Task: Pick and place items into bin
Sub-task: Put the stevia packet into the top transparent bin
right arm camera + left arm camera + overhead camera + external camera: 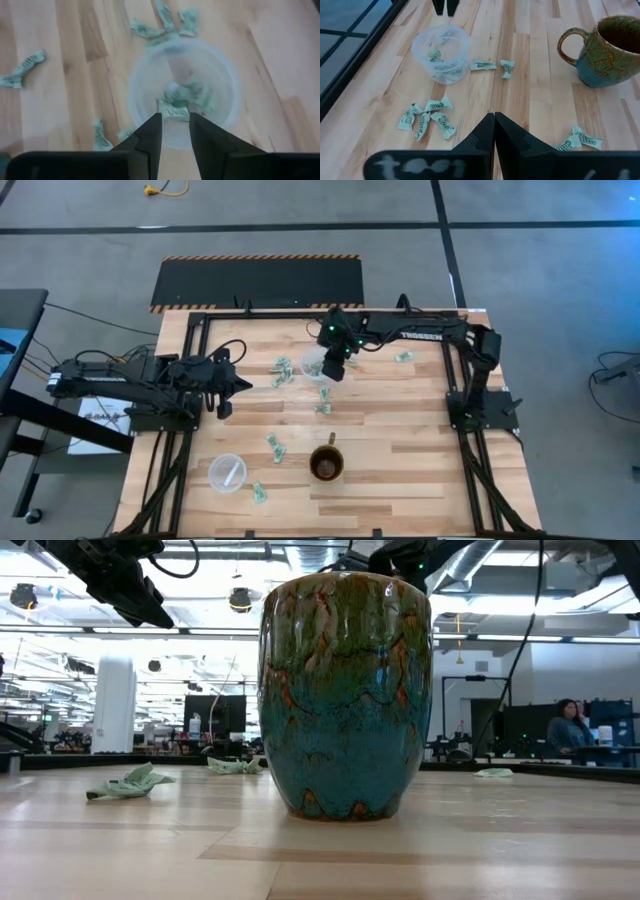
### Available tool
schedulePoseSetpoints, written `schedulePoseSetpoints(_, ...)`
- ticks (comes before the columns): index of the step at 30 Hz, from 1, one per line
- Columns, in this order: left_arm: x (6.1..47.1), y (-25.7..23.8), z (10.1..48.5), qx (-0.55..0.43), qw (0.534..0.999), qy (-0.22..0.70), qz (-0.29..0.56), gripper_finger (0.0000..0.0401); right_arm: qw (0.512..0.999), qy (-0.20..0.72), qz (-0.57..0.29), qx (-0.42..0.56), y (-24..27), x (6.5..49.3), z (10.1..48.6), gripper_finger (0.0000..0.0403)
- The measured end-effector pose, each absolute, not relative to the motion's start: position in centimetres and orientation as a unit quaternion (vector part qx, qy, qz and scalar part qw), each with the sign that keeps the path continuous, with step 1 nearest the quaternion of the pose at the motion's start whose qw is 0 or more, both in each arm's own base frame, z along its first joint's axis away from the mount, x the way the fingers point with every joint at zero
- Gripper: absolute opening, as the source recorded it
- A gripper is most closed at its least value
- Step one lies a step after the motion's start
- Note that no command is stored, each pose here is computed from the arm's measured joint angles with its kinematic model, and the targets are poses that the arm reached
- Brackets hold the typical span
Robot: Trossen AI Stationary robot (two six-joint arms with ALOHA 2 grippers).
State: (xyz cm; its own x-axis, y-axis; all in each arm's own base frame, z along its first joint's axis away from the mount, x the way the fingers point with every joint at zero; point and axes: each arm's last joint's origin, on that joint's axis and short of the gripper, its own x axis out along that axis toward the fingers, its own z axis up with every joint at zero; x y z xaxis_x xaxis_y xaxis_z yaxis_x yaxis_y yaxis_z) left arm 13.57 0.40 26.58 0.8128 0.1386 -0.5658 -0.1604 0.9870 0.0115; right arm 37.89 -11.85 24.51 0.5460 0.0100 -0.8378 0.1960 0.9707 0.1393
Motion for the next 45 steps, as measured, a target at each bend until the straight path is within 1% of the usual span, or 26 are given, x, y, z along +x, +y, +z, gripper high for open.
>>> schedulePoseSetpoints(5,13.6,0.4,26.6,-0.018,0.952,0.296,0.078,0.0000,0.862,0.489,-0.065,0.118,-12.5,36.2,24.6,0.0092)
schedulePoseSetpoints(10,13.6,0.4,26.6,-0.018,0.952,0.296,0.078,0.0000,0.852,0.496,-0.092,0.142,-13.6,33.4,22.2,0.0092)
schedulePoseSetpoints(14,13.6,0.4,26.6,-0.018,0.952,0.296,0.078,0.0000,0.851,0.480,-0.124,0.172,-14.5,31.7,21.5,0.0092)
schedulePoseSetpoints(16,13.6,0.4,26.6,-0.018,0.952,0.296,0.078,0.0000,0.840,0.492,-0.132,0.186,-14.8,31.1,21.0,0.0092)
schedulePoseSetpoints(20,13.6,0.4,26.6,-0.018,0.952,0.296,0.079,0.0000,0.839,0.493,-0.133,0.187,-15.1,31.1,20.8,0.0092)
schedulePoseSetpoints(23,13.6,0.4,26.6,-0.018,0.952,0.295,0.079,0.0000,0.834,0.507,-0.124,0.180,-15.2,31.3,19.9,0.0098)
schedulePoseSetpoints(29,13.6,0.4,26.6,-0.018,0.952,0.296,0.079,0.0000,0.796,0.558,-0.125,0.199,-15.7,31.2,17.1,0.0136)
schedulePoseSetpoints(33,13.6,0.4,26.6,-0.018,0.952,0.296,0.079,0.0000,0.785,0.572,-0.128,0.201,-15.9,31.6,15.5,0.0162)
schedulePoseSetpoints(36,13.6,0.4,26.6,-0.018,0.952,0.296,0.079,0.0000,0.778,0.581,-0.142,0.191,-16.1,31.8,14.5,0.0174)
schedulePoseSetpoints(40,13.6,0.4,26.6,-0.018,0.952,0.296,0.078,0.0000,0.780,0.579,-0.146,0.188,-16.3,32.0,14.1,0.0180)
schedulePoseSetpoints(45,13.6,0.4,26.6,-0.018,0.952,0.296,0.079,0.0000,0.783,0.571,-0.169,0.177,-16.3,32.3,14.2,0.0175)
